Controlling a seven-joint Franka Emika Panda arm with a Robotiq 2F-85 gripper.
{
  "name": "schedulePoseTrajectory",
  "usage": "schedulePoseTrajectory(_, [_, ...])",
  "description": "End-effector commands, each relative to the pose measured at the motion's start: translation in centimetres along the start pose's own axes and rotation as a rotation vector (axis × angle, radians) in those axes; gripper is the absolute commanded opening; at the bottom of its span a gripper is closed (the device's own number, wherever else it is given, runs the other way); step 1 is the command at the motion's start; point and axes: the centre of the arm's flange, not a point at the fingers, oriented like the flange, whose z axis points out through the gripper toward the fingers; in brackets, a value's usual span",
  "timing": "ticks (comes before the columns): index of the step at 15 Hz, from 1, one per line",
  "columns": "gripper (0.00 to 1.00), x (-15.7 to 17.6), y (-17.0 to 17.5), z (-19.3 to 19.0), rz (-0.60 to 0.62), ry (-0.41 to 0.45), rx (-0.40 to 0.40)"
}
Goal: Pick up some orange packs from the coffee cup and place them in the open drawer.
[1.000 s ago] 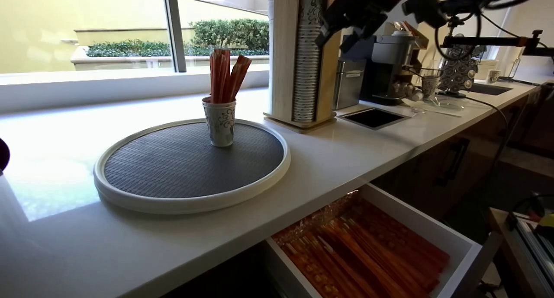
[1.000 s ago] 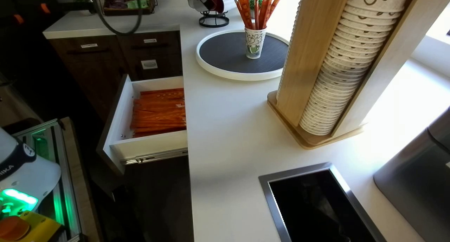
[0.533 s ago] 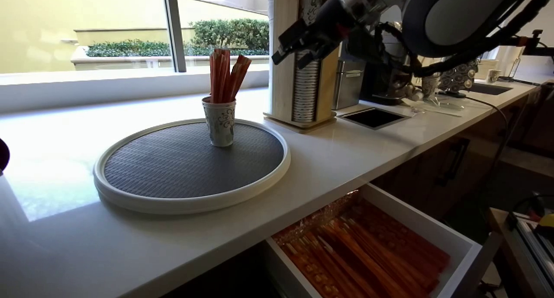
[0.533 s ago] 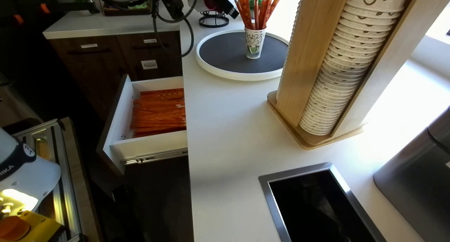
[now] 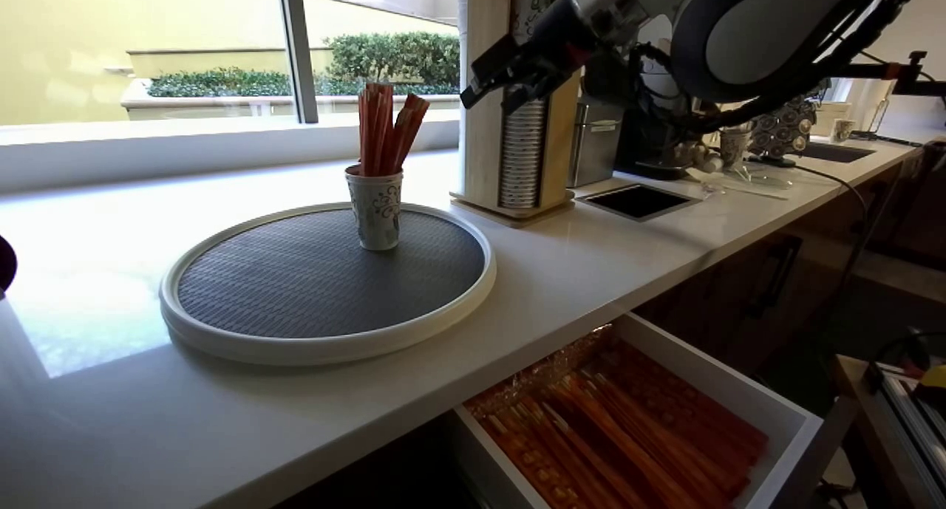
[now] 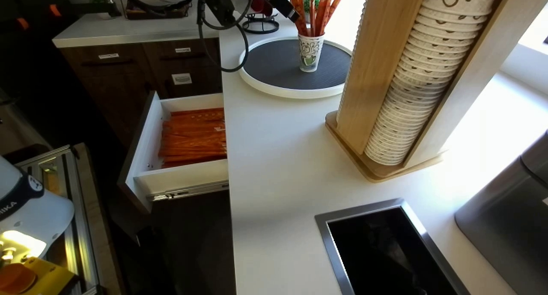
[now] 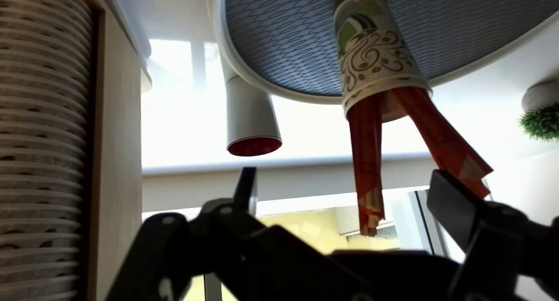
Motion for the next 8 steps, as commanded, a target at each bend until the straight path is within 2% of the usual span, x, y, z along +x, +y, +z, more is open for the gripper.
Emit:
schedulePoseTrajectory(1, [1.00,-2.0,1.2,3.2,-0.092,0.070,0.012])
schedulePoseTrajectory(4, [1.00,-2.4,2.4,4.4,-0.153,0.161,0.074])
schedulePoseTrajectory(8, [1.00,-4.3,1.6,6.9,-0.212,0.226,0.215])
